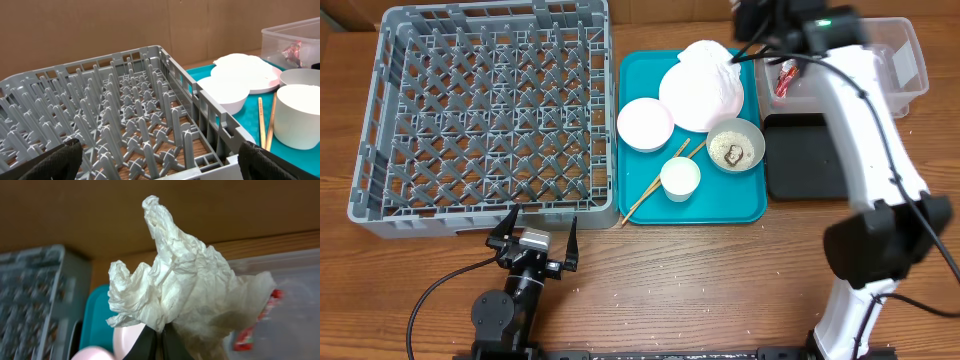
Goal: Sort waste into correct bins and load items into the dishwasher
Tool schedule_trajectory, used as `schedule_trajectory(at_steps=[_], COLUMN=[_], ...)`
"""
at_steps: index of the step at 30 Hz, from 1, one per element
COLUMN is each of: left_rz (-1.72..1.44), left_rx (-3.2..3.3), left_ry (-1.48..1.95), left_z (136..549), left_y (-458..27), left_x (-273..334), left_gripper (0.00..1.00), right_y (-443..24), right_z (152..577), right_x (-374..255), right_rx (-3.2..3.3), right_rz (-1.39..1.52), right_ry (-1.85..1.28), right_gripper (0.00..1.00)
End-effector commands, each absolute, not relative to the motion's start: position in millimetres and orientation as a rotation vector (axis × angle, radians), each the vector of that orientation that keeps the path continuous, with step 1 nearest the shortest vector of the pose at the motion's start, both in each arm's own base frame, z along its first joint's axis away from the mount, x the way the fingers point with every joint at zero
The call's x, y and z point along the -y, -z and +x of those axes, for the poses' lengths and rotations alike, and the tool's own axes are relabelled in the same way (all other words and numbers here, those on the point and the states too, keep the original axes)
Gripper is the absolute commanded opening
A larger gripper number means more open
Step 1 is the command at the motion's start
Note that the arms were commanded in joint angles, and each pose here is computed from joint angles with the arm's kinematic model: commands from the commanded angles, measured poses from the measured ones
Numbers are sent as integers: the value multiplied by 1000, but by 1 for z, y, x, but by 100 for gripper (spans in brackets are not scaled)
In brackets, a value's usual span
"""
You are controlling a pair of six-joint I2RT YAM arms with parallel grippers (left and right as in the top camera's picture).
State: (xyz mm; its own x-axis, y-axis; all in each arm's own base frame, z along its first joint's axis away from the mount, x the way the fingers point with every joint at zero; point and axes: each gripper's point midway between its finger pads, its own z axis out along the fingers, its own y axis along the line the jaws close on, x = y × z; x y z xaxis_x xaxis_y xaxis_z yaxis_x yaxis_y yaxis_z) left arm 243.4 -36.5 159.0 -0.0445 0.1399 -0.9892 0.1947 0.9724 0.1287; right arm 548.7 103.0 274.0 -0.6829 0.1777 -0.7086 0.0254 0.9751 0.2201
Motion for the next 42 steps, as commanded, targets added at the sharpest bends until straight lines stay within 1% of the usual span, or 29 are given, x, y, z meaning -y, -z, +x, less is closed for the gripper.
schedule_trajectory(at_steps=[1,4,6,7,8,9,10,12,13,15,21,23,26,28,30,33,39,42], left_rz=[258,258,258,258,258,258,258,258,258,258,258,258,258,258,258,258,258,258], left_rx=[-1617,-1618,-1617,-1618,-1618,-1618,-1618,-1618,-1618,-1618,-1617,-1617,-1618,-1617,-1618,-1618,-1618,-1618], left_ry=[26,26,26,26,26,26,26,26,26,26,26,26,26,26,26,26,26,26], left_z=[244,244,244,244,244,244,244,244,244,244,244,244,244,244,244,244,244,244], left_y=[-158,-158,-158,-158,-158,-158,-158,-158,-158,-158,-158,-158,-158,-158,-158,-158,-158,-158], left_x=[34,34,34,34,34,34,34,34,34,34,34,34,34,34,34,34,34,34], left_gripper=[100,100,100,100,100,100,100,100,100,100,100,100,100,100,100,100,100,100], right_y=[-243,-225,-211,-206,-199,-193,-189,-187,-189,-194,-216,-220,-218,-211,-200,-167,-99,-80], right_z=[560,565,569,569,570,570,570,569,571,573,578,577,571,569,570,571,574,573], right_x=[-41,-15,-4,-1,0,1,1,1,1,-1,-56,-77,-120,-136,-143,-157,-153,-149], right_rx=[-2313,-2305,-2319,-2329,-2344,-2360,-2371,-2377,-2371,-2361,-2393,-2388,-2389,-2385,-2390,-2437,-2551,-2587], right_rz=[474,598,625,632,637,641,640,640,638,620,245,144,-59,-109,-122,-213,-222,-219], right_ry=[-82,-58,-51,-51,-55,-62,-67,-75,-77,-85,-248,-248,-227,-175,-127,-82,-43,-31], right_gripper=[4,4,4,8,17,32,49,73,81,88,89,89,84,84,84,84,84,82])
